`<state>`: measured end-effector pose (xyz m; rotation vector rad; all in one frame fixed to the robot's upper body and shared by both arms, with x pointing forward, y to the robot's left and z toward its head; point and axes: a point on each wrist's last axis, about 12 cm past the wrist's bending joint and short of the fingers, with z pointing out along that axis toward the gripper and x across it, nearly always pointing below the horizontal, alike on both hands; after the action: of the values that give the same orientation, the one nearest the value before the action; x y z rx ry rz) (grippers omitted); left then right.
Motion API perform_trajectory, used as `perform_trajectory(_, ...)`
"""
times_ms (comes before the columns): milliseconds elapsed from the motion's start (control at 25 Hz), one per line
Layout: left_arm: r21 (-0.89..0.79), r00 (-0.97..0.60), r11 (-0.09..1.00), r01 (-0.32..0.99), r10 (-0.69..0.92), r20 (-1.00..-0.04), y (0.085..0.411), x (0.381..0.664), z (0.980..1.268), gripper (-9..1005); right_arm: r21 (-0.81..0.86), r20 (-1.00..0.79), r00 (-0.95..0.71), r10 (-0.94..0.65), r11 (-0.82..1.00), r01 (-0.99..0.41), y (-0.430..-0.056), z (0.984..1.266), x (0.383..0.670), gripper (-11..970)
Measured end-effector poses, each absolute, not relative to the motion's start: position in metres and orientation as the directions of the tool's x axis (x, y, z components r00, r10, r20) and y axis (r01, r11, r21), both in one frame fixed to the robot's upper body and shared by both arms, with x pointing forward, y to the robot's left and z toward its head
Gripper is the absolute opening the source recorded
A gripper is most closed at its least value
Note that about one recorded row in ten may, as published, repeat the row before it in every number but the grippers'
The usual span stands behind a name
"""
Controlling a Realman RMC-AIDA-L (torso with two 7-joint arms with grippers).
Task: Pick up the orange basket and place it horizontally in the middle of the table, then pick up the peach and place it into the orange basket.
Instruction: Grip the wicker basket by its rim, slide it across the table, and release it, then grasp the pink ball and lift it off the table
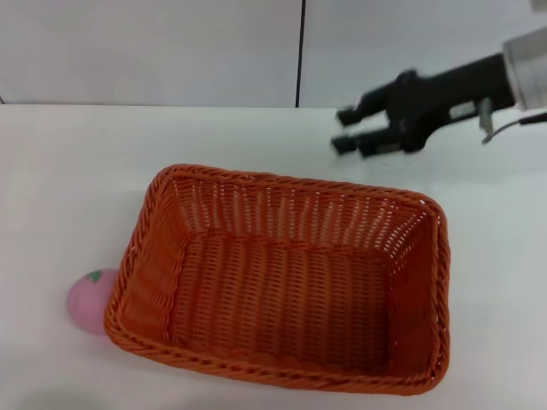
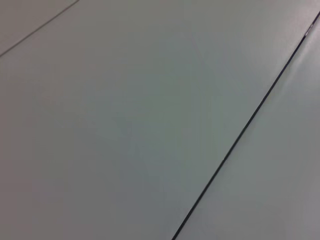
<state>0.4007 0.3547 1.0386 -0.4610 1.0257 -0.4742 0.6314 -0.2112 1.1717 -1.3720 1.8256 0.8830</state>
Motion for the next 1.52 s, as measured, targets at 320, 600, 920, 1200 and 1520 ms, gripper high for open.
perform_trajectory(320,-0.484,0.322,0.836,0.258,-0.547,-0.773,0.354,0.400,1.039,631,0.092,-0.982,-0.160,-0.102,0.479,-0.873,-0.270,1.159,0.615,458)
perform_trajectory(600,-0.376,0.103,0.818,0.435,-0.460,-0.882,0.362,0.405,1.042,629,0.196,-0.965,0.015,0.260,0.762,-0.617,-0.335,1.121,0.563,458)
perform_trajectory(920,-0.253,-0.109,0.771,0.585,-0.234,-0.966,0.385,0.408,1.046,636,0.361,-0.903,0.105,0.416,0.870,-0.336,-0.395,1.093,0.517,459)
perform_trajectory(1200,-0.276,-0.217,0.748,0.604,-0.178,-0.960,0.383,0.404,1.038,645,0.405,-0.891,0.082,0.446,0.864,-0.299,-0.397,1.080,0.505,459)
perform_trajectory(1520,-0.275,-0.345,0.755,0.595,-0.069,-0.936,0.382,0.406,1.021,815,0.410,-0.888,0.075,0.453,0.856,-0.316,-0.391,1.080,0.510,460)
